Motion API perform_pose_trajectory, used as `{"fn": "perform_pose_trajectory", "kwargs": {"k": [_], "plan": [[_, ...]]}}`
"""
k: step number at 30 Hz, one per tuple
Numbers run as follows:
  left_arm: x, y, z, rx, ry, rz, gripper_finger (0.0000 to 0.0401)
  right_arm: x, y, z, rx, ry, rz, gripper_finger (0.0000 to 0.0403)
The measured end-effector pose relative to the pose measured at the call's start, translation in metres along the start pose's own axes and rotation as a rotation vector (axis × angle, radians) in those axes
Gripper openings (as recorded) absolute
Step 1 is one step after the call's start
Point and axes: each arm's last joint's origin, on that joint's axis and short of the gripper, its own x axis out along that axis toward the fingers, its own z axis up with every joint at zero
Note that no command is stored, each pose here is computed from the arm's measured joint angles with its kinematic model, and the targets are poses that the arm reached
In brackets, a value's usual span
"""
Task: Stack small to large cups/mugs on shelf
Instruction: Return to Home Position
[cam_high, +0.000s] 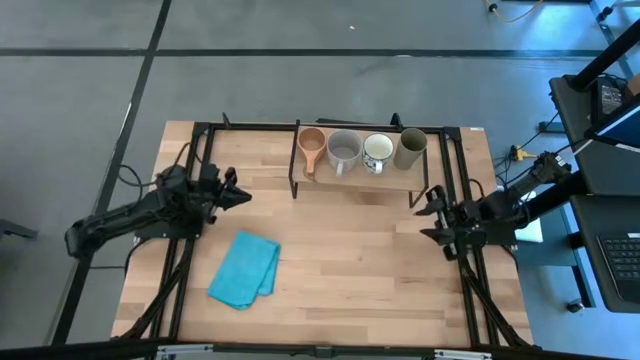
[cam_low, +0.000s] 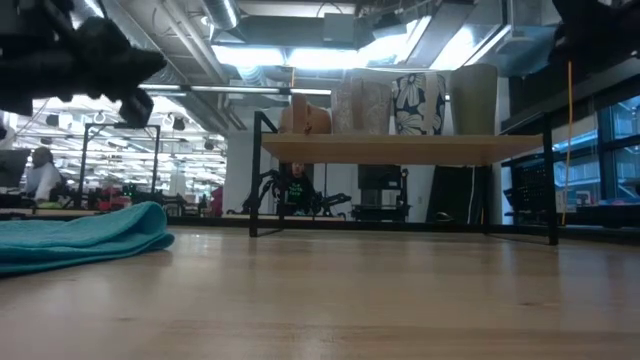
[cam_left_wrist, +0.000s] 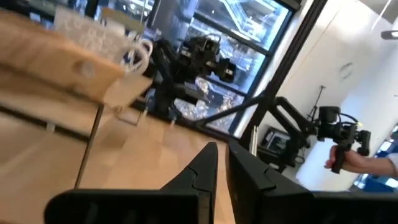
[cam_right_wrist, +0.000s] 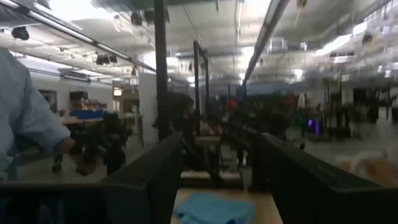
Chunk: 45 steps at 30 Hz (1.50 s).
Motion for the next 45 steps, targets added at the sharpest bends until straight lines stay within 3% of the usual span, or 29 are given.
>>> {"fn": "perform_pose_trajectory", "kwargs": {"k": [3, 9, 15, 21, 45], "plan": [[-0.003, 0.007, -0.005, -0.039, 0.044, 0.025, 0.0027, 0.000, 0.000, -0.005, 0.052, 0.053, -0.009, 0.0213], [-0.006, 0.014, -0.004, 0.074, 0.035, 0.100, 0.0027, -0.001, 0.001, -0.012, -0.005, 0.115, 0.012, 0.0213], [-0.008, 0.021, -0.013, 0.150, 0.102, 0.203, 0.0027, -0.001, 0.002, -0.016, 0.012, 0.157, 0.017, 0.0213], [-0.009, 0.022, -0.012, 0.155, 0.081, 0.263, 0.0027, -0.001, 0.002, -0.016, 0.014, 0.155, 0.018, 0.0213], [-0.009, 0.023, -0.012, 0.153, 0.074, 0.282, 0.0028, -0.001, 0.002, -0.016, 0.014, 0.155, 0.018, 0.0213]]}}
